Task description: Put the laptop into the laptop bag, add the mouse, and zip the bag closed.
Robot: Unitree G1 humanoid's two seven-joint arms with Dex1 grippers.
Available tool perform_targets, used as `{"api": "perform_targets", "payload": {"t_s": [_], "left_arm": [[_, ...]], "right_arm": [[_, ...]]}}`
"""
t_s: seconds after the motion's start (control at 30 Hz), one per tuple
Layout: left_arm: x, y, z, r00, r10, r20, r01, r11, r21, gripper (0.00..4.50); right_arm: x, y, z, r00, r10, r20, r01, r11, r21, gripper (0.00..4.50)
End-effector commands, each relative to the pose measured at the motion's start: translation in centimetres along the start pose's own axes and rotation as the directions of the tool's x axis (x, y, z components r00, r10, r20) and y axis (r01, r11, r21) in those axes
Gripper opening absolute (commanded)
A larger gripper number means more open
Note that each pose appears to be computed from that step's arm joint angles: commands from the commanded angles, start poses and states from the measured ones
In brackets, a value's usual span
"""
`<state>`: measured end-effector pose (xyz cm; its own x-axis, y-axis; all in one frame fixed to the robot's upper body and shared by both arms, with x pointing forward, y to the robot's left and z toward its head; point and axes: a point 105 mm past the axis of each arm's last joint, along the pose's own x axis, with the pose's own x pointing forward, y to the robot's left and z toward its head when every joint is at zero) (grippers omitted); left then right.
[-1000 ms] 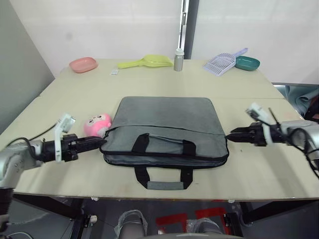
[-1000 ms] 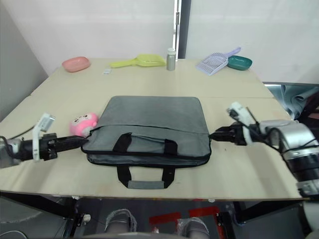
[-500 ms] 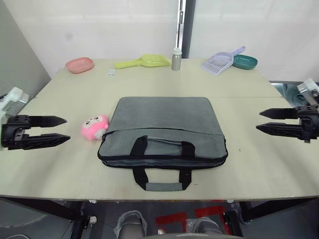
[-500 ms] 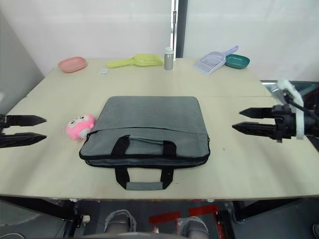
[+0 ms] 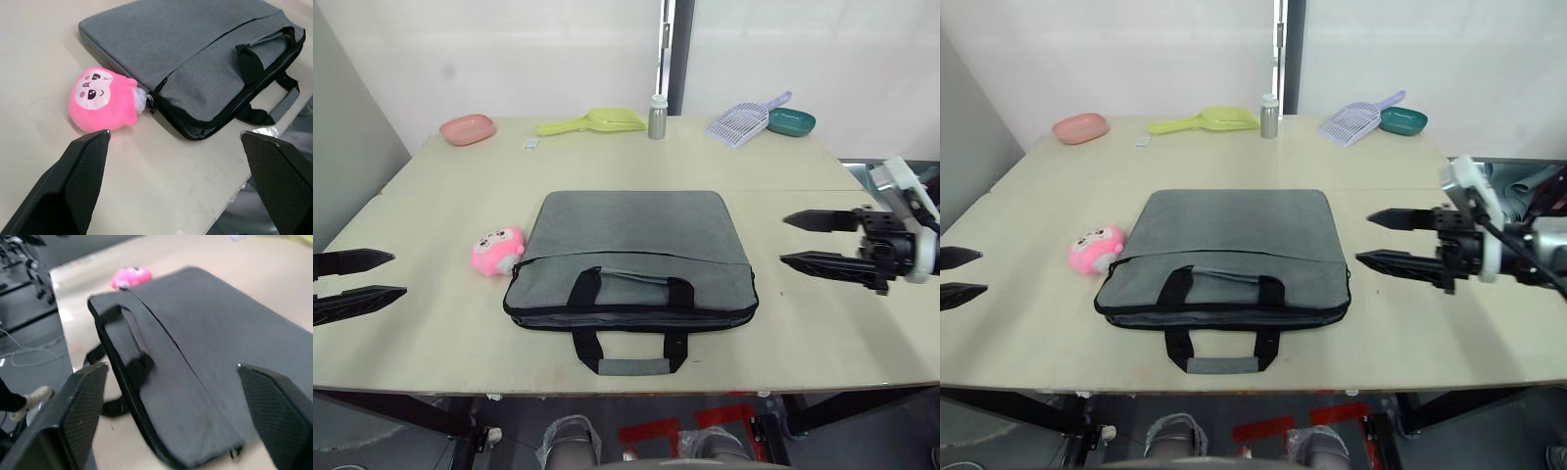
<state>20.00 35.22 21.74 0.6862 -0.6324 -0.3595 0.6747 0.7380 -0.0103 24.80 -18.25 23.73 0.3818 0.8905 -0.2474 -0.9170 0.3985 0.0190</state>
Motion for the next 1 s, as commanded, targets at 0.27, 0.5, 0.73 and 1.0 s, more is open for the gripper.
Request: {"api": "perform_targets", "payload": {"t_s": [0.27, 0.5, 0.73, 1.0], "left_arm": [[0.2, -0.3, -0.4, 0.986, 0.067, 0.152, -0.064, 0.998, -0.025, 4.5], [1.7, -2.4, 0.6, 0.971, -0.05, 0.232, 0.062, 0.997, -0.043, 4.5], [5.1, -6.4, 1.6, 0.948, -0.26, 0.183, 0.253, 0.966, 0.061, 4.5], [6.2, -6.6, 3.9, 0.928, -0.315, 0.2, 0.295, 0.947, 0.124, 4.5]], "right_arm": [[9.7, 0.1, -3.1, 0.972, 0.175, -0.155, -0.185, 0.981, -0.05, 0.6], [14.0, -1.2, -5.6, 0.952, 0.222, -0.211, -0.234, 0.972, -0.036, 0.05], [16.1, -0.6, -7.4, 0.921, 0.272, -0.28, -0.294, 0.955, -0.039, 0.05], [18.2, -2.0, -11.8, 0.844, 0.162, -0.512, -0.247, 0.964, -0.102, 0.05]]}}
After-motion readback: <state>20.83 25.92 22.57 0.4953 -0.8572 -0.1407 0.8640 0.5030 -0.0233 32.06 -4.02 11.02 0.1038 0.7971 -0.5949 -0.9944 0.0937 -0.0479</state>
